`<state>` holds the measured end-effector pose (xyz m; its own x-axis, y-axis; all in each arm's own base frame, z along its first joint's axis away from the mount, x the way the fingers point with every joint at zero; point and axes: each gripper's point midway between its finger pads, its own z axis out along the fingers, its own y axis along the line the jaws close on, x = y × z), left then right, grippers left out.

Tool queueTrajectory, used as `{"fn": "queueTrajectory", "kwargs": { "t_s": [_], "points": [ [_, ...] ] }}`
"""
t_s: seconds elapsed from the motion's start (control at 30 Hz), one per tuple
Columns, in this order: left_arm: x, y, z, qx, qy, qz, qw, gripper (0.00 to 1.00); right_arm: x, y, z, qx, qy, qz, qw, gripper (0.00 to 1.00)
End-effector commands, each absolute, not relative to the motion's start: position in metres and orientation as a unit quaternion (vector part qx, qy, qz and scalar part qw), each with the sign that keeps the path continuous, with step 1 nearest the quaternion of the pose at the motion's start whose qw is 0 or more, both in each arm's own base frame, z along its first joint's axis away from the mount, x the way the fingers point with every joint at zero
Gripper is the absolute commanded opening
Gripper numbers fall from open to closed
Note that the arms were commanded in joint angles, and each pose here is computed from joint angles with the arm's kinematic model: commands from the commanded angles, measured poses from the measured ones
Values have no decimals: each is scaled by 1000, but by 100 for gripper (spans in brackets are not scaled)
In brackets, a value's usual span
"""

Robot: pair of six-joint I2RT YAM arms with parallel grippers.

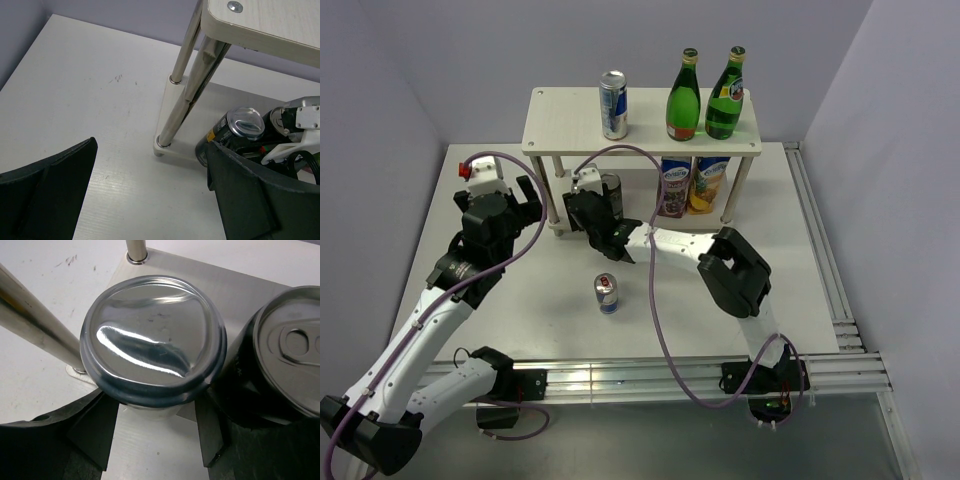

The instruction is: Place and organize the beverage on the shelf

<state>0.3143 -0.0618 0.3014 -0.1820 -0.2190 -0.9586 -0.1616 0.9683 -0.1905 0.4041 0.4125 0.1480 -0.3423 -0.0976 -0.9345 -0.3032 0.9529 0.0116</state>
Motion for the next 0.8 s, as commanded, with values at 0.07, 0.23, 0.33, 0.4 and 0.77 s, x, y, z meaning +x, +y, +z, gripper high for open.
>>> {"fn": "queueTrajectory", "kwargs": {
  "t_s": [0.07, 0.23, 0.33, 0.4, 0.77],
  "points": [
    [317, -62, 318, -131, 753, -33, 644, 99, 429, 415, 200, -64, 772, 111, 623, 21],
    [317, -62, 318, -131, 753, -34, 644, 99, 431, 412, 195, -62, 772, 98, 625, 63],
    [317, -62, 319, -131, 752, -34, 645, 99, 431, 411, 193, -61, 773, 94, 625, 69],
    [317, -61, 319, -132, 752, -33, 645, 99, 430, 411, 191, -62, 773, 95, 624, 74],
    [316, -62, 322, -133, 749, -38, 648, 99, 418, 410, 199, -64, 769, 97, 628, 88]
  ]
}}
